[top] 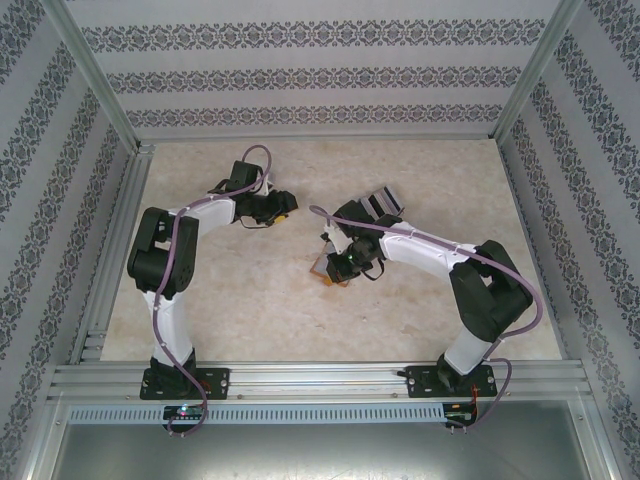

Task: Put the credit cards into the card holder
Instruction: Rotate the card holder at the center of the table.

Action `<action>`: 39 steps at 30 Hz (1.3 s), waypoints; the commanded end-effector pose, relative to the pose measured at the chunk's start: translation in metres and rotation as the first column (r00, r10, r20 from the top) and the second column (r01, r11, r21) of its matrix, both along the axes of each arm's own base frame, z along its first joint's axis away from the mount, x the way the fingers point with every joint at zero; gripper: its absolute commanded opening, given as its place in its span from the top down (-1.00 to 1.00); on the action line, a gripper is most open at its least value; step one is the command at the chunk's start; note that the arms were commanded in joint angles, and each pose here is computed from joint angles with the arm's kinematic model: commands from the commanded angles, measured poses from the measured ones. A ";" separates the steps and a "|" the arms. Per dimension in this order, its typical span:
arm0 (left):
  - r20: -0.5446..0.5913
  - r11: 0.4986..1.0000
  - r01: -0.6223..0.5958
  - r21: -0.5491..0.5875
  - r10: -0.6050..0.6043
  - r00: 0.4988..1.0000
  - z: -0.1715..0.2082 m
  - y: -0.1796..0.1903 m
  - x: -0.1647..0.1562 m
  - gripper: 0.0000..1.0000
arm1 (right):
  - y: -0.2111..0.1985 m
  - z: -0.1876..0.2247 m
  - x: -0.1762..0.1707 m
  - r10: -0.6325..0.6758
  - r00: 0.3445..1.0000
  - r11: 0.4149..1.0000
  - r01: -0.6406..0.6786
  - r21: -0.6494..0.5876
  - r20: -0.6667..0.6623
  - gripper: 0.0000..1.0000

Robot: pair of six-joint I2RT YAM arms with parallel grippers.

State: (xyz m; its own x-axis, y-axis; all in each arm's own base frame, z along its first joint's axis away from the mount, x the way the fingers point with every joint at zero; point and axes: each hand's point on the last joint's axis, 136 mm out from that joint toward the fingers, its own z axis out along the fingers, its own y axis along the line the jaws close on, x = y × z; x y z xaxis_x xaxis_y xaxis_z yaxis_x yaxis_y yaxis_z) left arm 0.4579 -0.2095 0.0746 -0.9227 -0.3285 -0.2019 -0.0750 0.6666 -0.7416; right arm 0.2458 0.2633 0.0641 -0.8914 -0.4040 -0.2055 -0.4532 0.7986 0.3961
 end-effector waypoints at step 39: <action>-0.253 0.861 0.508 0.027 -0.486 0.837 -0.042 -0.082 -0.088 0.11 | -0.150 -0.014 0.037 -0.466 0.877 0.861 0.480 -0.168 0.117 0.86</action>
